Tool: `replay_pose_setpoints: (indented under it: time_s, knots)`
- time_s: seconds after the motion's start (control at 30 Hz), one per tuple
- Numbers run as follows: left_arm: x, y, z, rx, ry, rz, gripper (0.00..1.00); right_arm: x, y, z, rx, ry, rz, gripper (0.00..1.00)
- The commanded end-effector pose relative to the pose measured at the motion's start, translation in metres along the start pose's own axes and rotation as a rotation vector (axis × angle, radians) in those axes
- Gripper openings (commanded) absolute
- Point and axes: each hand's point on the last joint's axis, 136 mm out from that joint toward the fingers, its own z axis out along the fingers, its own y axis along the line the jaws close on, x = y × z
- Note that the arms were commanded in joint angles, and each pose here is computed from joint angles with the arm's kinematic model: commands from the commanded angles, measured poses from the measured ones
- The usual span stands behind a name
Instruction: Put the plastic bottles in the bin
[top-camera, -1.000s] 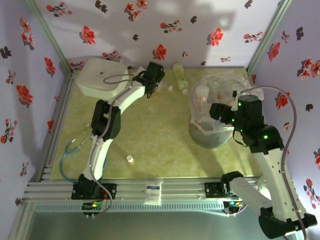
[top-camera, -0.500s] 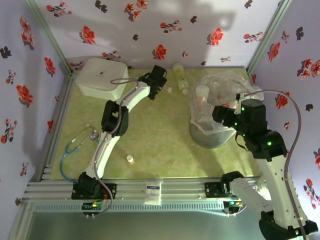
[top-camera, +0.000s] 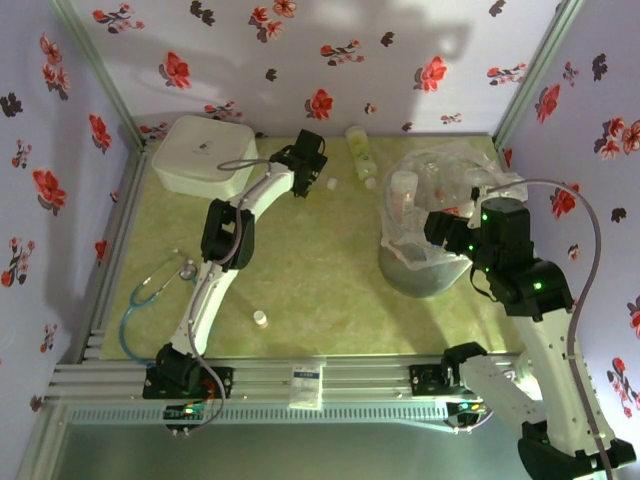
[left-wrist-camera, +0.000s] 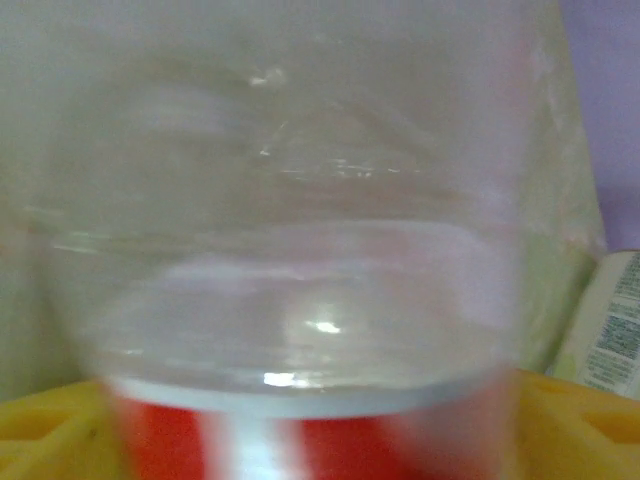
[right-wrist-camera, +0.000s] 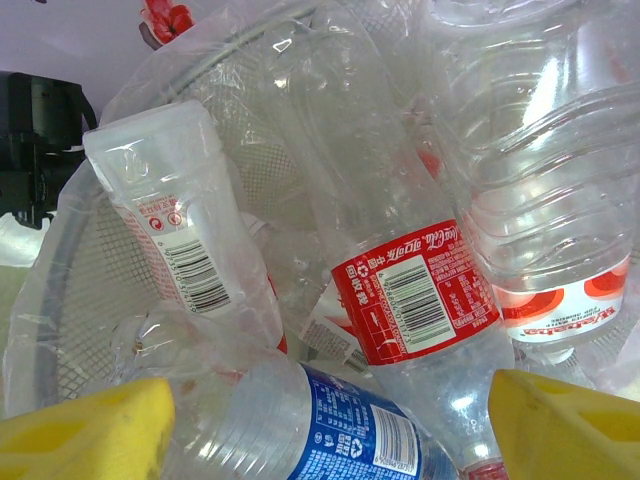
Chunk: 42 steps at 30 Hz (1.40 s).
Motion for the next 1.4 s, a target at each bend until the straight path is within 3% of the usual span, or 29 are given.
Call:
replay_pose_setpoints:
  time_s: [0.0,0.17,0.3,0.57,0.7,0.8,0.9,1.13,1.37]
  knots:
    - [0.005,0.026,0.020,-0.057,0.033,-0.006,0.76,-0.001,-0.004,0.000,0.020,-0.006,-0.004,0.83]
    - [-0.002,0.026,0.007,-0.044,0.013,0.025,0.64,-0.004,-0.005,-0.007,0.026,-0.026,-0.002,0.83]
    - [-0.007,0.020,-0.015,-0.013,-0.002,0.096,0.61,-0.013,-0.002,-0.014,0.007,-0.066,0.010,0.83]
    - [-0.011,-0.005,-0.109,0.203,-0.053,0.425,0.51,-0.044,0.031,-0.027,-0.136,-0.117,0.043,0.82]
    - [0.008,-0.001,-0.157,0.352,0.007,0.601,0.42,-0.055,0.062,-0.019,-0.273,-0.083,0.061,0.83]
    - [0.025,0.016,-0.191,0.428,0.066,0.733,0.41,-0.063,0.089,-0.011,-0.403,-0.053,0.091,0.84]
    - [0.040,0.033,-0.228,0.508,0.112,0.857,0.30,-0.072,0.117,-0.003,-0.494,-0.045,0.107,0.86]
    - [0.073,0.081,-0.291,0.633,0.192,1.029,0.14,-0.077,0.181,0.027,-0.571,0.005,0.057,0.89]
    - [0.102,0.093,-0.341,0.800,0.267,1.135,0.00,-0.066,0.223,0.071,-0.618,0.106,0.058,0.85]
